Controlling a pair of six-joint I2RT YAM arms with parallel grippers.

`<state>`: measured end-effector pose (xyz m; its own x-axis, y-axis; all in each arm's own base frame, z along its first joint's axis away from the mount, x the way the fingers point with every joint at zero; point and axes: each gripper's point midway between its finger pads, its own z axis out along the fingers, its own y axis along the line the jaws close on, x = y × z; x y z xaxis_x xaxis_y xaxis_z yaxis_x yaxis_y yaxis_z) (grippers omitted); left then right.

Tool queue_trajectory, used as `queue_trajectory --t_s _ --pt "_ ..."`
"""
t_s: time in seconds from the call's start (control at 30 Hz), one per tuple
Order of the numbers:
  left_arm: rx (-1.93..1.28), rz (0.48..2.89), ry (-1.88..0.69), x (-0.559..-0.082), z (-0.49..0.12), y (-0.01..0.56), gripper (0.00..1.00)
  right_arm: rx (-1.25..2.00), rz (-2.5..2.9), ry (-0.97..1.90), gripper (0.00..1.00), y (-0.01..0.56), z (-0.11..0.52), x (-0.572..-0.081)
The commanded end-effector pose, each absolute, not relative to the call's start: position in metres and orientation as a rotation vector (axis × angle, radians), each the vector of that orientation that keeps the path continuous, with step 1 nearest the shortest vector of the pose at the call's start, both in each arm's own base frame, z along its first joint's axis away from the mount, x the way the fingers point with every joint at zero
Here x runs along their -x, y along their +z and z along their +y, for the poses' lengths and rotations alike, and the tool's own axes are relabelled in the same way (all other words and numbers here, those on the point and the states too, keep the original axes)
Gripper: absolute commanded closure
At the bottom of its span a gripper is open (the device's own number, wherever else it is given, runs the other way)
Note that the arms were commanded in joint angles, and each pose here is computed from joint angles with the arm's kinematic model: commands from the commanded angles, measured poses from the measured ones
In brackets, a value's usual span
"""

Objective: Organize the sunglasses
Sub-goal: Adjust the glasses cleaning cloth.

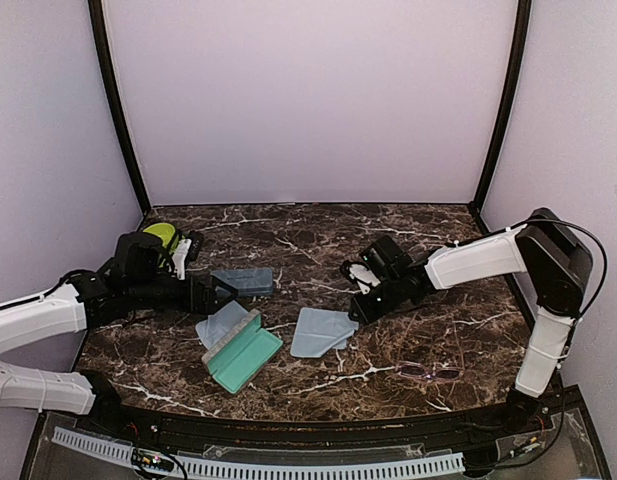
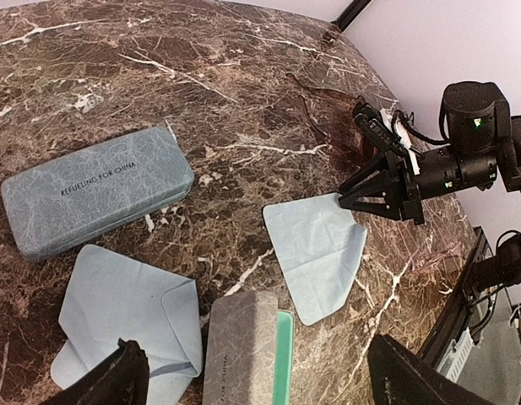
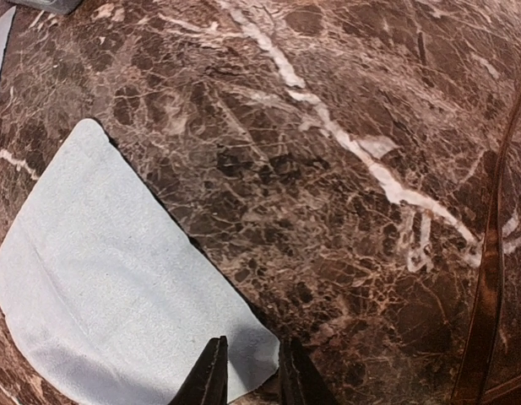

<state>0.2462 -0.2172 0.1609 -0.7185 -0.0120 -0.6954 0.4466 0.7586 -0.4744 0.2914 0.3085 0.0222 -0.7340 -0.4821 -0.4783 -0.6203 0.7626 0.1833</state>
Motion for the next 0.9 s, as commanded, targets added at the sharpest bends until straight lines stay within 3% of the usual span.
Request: queue_trajectory --t_s 0.0,0.3,0.57,0.87 --pt "-0.394 2.220 -0.808 -0.249 -0.231 0.174 0.08 0.872 2.558 0.369 0.79 0.015 0.303 -0.289" --pt "-0.498 2.206 -0.803 -0.262 -0.263 0.177 0.09 0.883 2.520 0.289 1.00 0.017 0.301 -0.293" --pt "-0.707 2.221 -0.757 -0.274 -0.312 0.152 0.11 0.895 2.434 0.328 1.00 0.041 0.305 -0.296" --pt "-0.874 2.296 -0.770 -0.293 -0.371 0.112 0.25 0.878 2.421 0.383 1.00 0.041 0.294 -0.293"
